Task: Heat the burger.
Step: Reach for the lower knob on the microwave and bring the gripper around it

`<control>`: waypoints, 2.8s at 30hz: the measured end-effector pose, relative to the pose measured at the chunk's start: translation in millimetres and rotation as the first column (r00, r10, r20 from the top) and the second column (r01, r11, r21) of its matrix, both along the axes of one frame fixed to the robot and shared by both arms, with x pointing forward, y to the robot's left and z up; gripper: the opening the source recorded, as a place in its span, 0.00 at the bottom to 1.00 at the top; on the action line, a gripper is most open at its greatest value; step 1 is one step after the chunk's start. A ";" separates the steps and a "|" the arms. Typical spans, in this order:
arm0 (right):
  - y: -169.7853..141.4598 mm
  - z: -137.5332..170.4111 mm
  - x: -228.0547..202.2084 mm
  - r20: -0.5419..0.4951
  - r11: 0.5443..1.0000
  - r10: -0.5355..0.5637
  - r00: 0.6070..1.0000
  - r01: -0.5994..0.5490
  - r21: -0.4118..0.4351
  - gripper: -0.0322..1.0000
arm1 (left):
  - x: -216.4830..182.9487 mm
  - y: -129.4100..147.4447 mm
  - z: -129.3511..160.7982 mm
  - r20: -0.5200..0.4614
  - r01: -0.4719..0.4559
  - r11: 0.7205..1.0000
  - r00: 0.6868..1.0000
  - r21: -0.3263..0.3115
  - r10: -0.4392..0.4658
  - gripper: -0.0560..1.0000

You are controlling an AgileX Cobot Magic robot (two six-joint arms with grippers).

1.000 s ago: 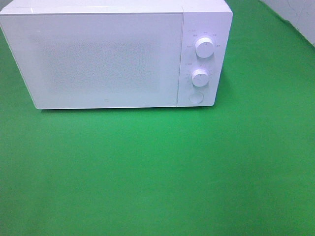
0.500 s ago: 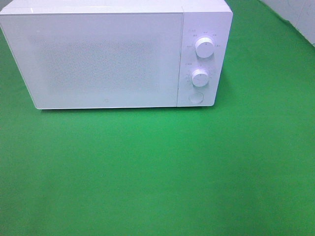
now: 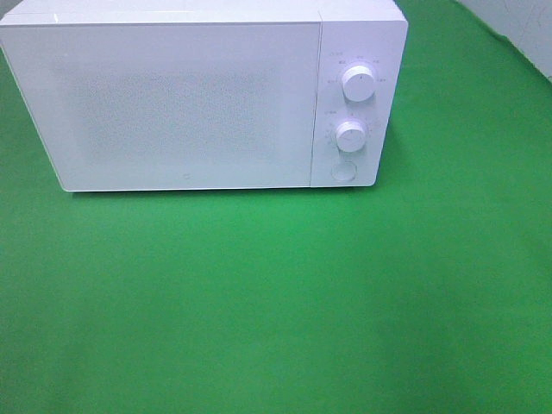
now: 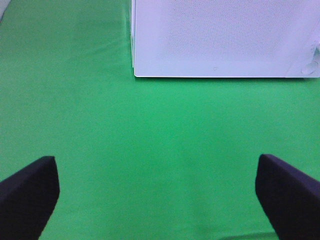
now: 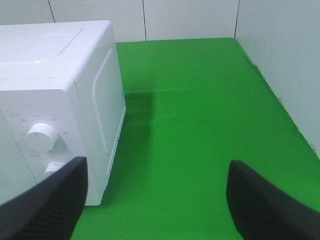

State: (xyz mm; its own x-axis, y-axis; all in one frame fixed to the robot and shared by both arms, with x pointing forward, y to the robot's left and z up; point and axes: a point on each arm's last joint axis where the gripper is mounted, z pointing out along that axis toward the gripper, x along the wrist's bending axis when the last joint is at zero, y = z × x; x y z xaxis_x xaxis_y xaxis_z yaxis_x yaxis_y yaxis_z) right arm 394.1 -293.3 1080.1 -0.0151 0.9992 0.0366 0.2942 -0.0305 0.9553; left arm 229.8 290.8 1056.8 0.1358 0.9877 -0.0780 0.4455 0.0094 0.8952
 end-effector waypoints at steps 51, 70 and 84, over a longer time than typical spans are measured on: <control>40.2 -118.3 66.5 0.101 0.993 0.108 0.989 -0.113 0.043 0.74 | 0.0 0.0 0.0 0.000 0.000 1.000 1.000 0.000 0.000 0.99; 121.9 -145.1 69.4 0.072 0.984 0.114 0.991 -0.103 -0.147 0.74 | 0.0 0.0 0.0 0.000 0.000 1.000 1.000 0.000 0.000 0.99; 163.0 -153.9 91.7 0.052 0.987 0.060 0.997 -0.051 -0.154 0.74 | 0.0 0.0 0.0 0.000 0.000 1.000 1.000 0.000 0.000 0.99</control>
State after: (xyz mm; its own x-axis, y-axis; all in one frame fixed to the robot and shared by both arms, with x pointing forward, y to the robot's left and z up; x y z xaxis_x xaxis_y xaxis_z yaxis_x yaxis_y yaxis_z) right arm 485.9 -130.3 926.1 -0.0687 0.9906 -0.1184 0.2368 0.1315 0.9626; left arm 229.8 290.8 1056.8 0.1358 0.9877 -0.0780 0.4455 0.0094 0.8952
